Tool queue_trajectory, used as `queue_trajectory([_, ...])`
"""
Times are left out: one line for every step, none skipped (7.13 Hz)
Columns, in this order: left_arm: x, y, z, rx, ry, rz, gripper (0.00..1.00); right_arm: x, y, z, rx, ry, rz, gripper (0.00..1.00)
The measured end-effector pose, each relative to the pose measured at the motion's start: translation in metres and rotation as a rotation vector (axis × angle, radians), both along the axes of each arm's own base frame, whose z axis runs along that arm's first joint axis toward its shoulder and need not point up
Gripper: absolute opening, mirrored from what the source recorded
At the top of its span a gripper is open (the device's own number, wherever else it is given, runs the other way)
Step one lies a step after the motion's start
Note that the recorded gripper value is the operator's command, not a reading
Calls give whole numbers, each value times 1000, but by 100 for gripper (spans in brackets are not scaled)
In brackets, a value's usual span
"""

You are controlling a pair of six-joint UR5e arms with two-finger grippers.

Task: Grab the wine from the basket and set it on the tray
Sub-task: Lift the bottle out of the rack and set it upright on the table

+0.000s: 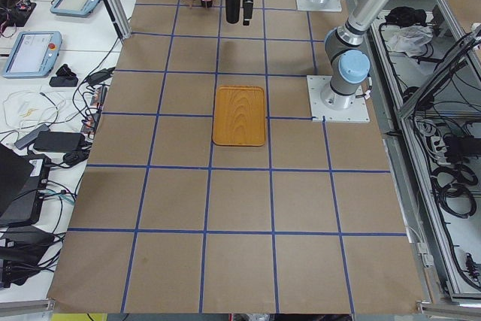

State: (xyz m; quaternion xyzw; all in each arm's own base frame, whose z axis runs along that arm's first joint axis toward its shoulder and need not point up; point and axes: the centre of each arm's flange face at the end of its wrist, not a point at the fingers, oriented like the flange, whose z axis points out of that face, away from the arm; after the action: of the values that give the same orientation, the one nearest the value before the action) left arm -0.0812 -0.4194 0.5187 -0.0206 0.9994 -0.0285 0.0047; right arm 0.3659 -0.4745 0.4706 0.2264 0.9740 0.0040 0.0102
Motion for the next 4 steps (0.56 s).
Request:
queue_trajectory([1, 0, 0, 0, -1, 2, 100, 27, 8, -14, 4, -3, -18, 10])
queue_trajectory([1, 1, 0, 1, -1, 3, 100, 45, 15, -24, 14, -4, -28, 15])
queue_trajectory([1, 1, 0, 1, -1, 3, 100, 54, 19, -31, 26, -4, -43, 32])
queue_trajectory([1, 1, 0, 1, -2, 3, 100, 57, 21, -36, 34, 0, -59, 76])
